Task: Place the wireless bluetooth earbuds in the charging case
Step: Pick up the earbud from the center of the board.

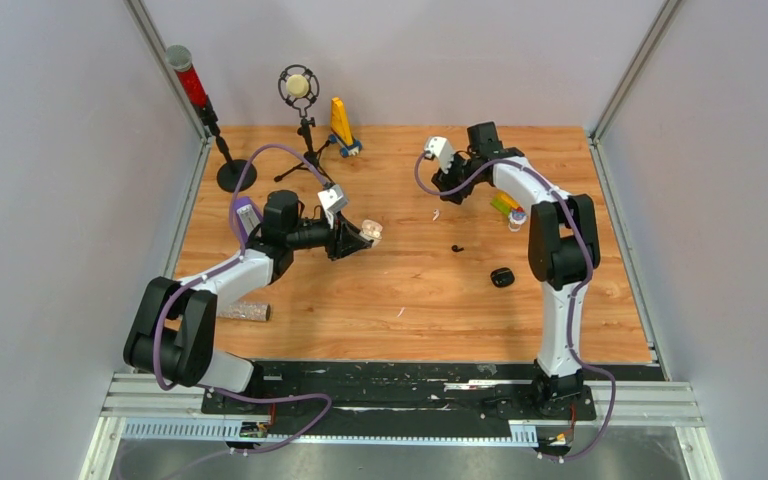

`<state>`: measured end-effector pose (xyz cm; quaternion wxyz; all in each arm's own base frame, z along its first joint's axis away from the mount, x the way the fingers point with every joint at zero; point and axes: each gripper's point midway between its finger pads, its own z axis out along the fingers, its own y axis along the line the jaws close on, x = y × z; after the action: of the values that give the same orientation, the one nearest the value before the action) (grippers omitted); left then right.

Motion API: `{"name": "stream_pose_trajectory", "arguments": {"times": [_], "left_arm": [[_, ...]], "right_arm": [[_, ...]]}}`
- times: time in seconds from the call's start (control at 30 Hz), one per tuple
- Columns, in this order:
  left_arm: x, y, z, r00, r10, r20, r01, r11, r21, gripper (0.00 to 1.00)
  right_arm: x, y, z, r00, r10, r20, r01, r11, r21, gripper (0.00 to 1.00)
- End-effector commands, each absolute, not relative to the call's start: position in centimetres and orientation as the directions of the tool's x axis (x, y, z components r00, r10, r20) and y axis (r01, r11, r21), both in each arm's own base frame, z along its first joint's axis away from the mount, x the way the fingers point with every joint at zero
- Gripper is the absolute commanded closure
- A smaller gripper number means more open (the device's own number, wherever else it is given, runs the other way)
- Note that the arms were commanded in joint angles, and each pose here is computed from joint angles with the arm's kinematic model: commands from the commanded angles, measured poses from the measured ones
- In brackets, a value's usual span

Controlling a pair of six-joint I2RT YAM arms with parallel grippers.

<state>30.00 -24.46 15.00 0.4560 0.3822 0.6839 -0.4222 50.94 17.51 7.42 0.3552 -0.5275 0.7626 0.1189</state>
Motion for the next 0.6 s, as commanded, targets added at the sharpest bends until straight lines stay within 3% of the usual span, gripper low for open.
{"name": "stream_pose_trajectory", "arguments": {"times": [0.0,0.23,0.57], "left_arm": [[30.2,-24.5,15.8,-0.233,0.132,-0.964,0.923,0.341,-0.177,0.79],[30.2,-24.4,15.6,-0.232,0.136,-0.963,0.923,0.343,-0.174,0.79],[30.1,-24.4,15.5,-0.221,0.14,-0.965,0.926,0.34,-0.162,0.79]], "right_arm": [[50.2,20.0,8.2,-0.176,-0.68,-0.712,-0.914,0.381,-0.138,0.49],[50.2,21.0,6.4,-0.222,-0.718,-0.659,-0.915,0.386,-0.112,0.49],[50.2,21.5,6.2,-0.368,-0.758,-0.539,-0.863,0.494,-0.107,0.46]]}}
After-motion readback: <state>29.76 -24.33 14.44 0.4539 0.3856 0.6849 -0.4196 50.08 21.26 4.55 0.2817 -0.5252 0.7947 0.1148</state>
